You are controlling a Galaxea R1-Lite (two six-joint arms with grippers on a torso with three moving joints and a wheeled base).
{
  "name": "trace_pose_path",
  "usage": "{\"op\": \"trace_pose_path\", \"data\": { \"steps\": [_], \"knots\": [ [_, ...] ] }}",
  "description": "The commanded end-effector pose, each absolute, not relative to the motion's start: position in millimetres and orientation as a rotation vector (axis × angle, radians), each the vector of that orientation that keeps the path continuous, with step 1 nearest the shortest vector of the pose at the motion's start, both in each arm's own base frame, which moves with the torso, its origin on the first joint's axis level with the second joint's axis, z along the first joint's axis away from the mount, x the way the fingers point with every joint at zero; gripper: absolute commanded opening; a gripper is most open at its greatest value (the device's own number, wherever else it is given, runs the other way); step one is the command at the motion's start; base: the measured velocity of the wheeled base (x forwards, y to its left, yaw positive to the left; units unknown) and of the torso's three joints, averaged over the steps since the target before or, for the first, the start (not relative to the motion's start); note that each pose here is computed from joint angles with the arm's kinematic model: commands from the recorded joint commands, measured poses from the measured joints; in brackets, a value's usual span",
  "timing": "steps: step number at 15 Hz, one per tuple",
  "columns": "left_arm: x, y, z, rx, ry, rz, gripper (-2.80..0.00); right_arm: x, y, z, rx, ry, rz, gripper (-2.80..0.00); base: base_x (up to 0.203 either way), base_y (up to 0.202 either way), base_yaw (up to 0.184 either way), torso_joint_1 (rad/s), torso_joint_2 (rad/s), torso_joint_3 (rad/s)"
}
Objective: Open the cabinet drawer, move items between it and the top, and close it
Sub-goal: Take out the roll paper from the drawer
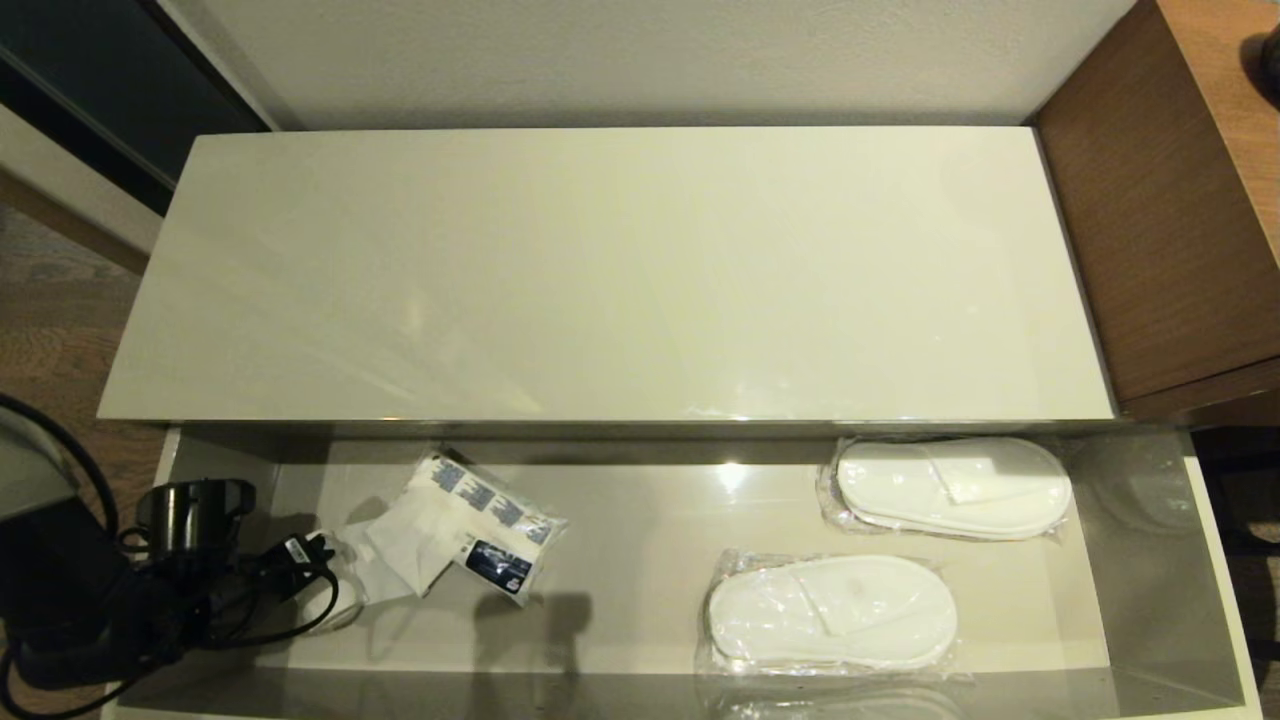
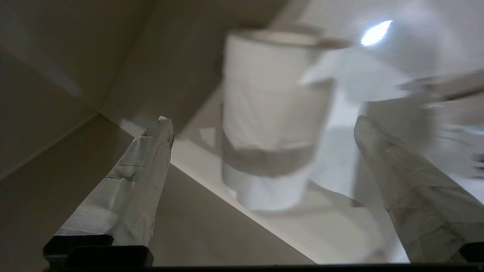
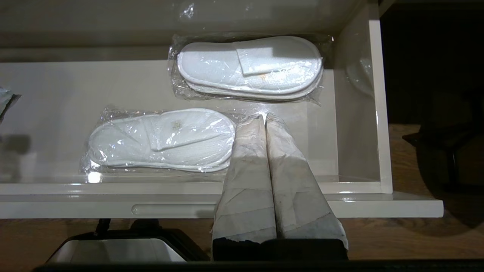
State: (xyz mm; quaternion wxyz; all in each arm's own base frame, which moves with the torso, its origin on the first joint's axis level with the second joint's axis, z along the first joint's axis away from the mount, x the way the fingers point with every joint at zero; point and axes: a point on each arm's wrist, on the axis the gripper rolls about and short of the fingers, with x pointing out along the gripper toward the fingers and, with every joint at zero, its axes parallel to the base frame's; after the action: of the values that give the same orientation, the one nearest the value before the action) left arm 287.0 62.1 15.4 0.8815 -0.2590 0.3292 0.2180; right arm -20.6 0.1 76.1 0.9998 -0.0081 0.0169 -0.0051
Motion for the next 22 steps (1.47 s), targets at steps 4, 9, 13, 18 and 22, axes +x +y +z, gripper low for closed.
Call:
{"op": "trace_pose_path", "data": {
  "steps": [4, 9, 13, 18, 22],
  "knots": [
    [293, 67, -8, -0.532, 0.712, 0.482, 0.00, -21, 0, 76, -0.017, 0.034, -0.010, -2.80, 0.000, 0.000, 0.000, 0.000, 0.00, 0.000],
    [293, 67, -4, -0.487, 0.657, 0.452, 0.00, -20, 0, 76, -0.017, 0.035, -0.010, -2.80, 0.000, 0.000, 0.000, 0.000, 0.00, 0.000],
    [293, 66, -1, -0.456, 0.649, 0.438, 0.00, -21, 0, 76, -0.017, 0.034, -0.010, -2.80, 0.000, 0.000, 0.000, 0.000, 0.00, 0.000],
    [295, 62, 4, -0.416, 0.594, 0.399, 0.00, -21, 0, 76, -0.017, 0.035, -0.010, -2.80, 0.000, 0.000, 0.000, 0.000, 0.00, 0.000],
    [297, 62, -3, -0.411, 0.614, 0.386, 0.00, -21, 0, 76, -0.017, 0.035, -0.010, -2.80, 0.000, 0.000, 0.000, 0.000, 0.00, 0.000]
  ]
}}
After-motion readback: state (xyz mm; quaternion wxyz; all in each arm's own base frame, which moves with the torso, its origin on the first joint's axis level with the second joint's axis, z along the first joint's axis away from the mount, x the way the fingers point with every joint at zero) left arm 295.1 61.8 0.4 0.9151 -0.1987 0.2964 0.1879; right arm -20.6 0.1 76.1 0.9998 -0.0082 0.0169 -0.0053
